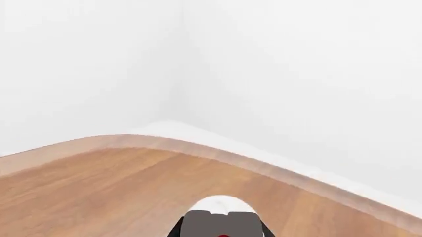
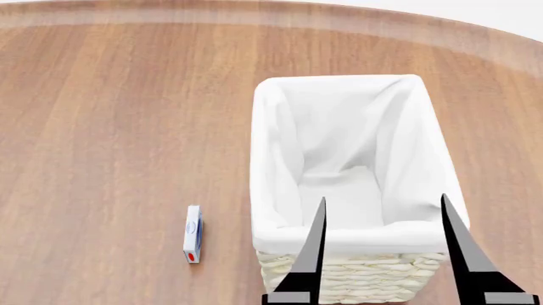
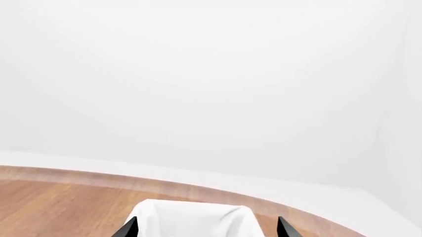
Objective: Pick up the ketchup, and put it in the basket.
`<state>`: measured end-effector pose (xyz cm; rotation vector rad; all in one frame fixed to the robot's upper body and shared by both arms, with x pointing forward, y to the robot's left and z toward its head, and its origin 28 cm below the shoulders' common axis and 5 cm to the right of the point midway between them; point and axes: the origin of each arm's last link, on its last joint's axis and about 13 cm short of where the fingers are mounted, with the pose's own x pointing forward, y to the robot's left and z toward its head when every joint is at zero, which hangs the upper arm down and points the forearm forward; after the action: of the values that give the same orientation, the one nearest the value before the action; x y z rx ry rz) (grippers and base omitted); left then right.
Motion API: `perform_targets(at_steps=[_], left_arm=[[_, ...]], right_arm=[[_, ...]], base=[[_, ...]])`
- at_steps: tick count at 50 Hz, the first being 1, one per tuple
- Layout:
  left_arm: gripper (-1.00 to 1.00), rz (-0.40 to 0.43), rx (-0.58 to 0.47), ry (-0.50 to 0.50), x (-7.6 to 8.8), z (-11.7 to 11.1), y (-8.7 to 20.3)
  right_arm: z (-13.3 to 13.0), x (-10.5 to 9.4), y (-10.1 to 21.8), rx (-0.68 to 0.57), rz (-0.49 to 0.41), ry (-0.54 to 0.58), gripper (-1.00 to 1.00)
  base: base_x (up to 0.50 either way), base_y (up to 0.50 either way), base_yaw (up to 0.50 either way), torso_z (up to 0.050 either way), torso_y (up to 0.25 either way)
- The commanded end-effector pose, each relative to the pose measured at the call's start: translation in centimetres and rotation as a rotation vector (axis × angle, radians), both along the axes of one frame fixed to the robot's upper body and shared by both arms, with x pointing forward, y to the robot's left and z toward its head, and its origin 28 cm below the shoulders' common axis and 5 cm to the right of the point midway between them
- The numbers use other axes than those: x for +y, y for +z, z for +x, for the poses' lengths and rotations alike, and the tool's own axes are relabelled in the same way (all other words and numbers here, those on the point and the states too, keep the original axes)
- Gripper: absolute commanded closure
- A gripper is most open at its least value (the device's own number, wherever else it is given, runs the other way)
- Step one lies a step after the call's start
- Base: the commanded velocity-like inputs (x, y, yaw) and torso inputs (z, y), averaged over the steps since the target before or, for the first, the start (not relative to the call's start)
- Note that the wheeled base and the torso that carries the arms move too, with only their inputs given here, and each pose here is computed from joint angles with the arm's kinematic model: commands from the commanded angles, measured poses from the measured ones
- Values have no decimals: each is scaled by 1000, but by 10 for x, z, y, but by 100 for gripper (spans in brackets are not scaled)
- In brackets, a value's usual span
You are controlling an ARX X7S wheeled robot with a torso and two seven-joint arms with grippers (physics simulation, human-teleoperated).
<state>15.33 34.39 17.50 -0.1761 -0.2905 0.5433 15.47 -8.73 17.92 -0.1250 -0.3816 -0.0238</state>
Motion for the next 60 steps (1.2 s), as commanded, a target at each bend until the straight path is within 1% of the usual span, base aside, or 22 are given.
perform_targets(at_steps=[1, 4, 6, 7, 8, 12, 17, 19, 20, 21, 22, 25, 28, 33, 34, 41, 42, 46, 48, 50, 53, 60], left_arm=[[100, 166, 2, -220, -25, 13, 35], [100, 228, 23, -311, -32, 20, 45], [100, 228, 23, -311, -32, 21, 45], [100, 271, 45, -381, -37, 25, 51], [100, 284, 47, -430, -41, 28, 56], [100, 334, 69, -496, -49, 34, 65], [100, 352, 75, -569, -55, 42, 75], [100, 383, 102, -600, -58, 47, 79], [100, 354, 119, -633, -59, 49, 79], [100, 354, 116, -646, -61, 50, 86], [100, 395, 121, -684, -65, 52, 87], [100, 397, 126, -763, -71, 56, 92], [100, 455, 159, -793, -77, 62, 98], [100, 466, 184, -840, -82, 69, 102], [100, 463, 186, -876, -84, 70, 105], [100, 514, 224, -937, -88, 74, 121], [100, 526, 228, -951, -89, 74, 131], [100, 523, 231, -967, -88, 76, 143], [100, 559, 255, -982, -89, 76, 151], [100, 575, 267, -1046, -91, 77, 158], [100, 650, 314, -1078, -94, 78, 165], [100, 707, 350, -1095, -96, 83, 184]], right_arm=[[0, 0, 0, -3, 2, 0, -100], [0, 0, 1, -2, 1, 0, -100], [0, 0, 1, -2, 1, 0, -100], [0, 0, 1, -2, 1, 1, -100], [0, 0, 0, -2, 2, 0, -100], [0, -1, 1, -3, 4, 1, -100], [0, 0, 1, -3, 2, 4, -100], [-1, 0, 1, -3, 2, 4, -100], [-1, 0, 1, -4, 2, 6, -100], [-1, 1, 1, -4, 2, 11, -100], [-1, 1, 1, -3, 2, 13, -100], [0, 1, 1, -2, 0, 15, -100], [0, 1, 1, -3, 1, 15, -100], [-1, 1, 2, -4, 0, 15, -100], [-1, 1, 2, -4, 0, 15, -100], [-1, 1, 1, -4, -3, 20, -100], [-1, 1, 2, -4, -2, 20, -100], [-2, 2, 2, -5, -3, 20, -100], [-2, 2, 2, -4, -4, 21, -100], [-2, 2, 2, -3, -4, 22, -100], [-2, 2, 2, -1, -5, 24, -100], [0, 2, 1, 3, -1, 32, -100]], base=[[0, 0, 0, 0, 0], [0, 0, 0, 0, 0], [0, 0, 0, 0, 0], [0, 0, 0, 0, 0], [0, 0, 0, 0, 0], [0, 0, 0, 0, 0], [0, 0, 0, 0, 0], [0, 0, 0, 0, 0], [0, 0, 0, 0, 0], [0, 0, 0, 0, 0], [0, 0, 0, 0, 0], [0, 0, 0, 0, 0], [0, 0, 0, 0, 0], [0, 0, 0, 0, 0], [0, 0, 0, 0, 0], [0, 0, 0, 0, 0], [0, 0, 0, 0, 0], [0, 0, 0, 0, 0], [0, 0, 0, 0, 0], [0, 0, 0, 0, 0], [0, 0, 0, 0, 0], [0, 0, 0, 0, 2]])
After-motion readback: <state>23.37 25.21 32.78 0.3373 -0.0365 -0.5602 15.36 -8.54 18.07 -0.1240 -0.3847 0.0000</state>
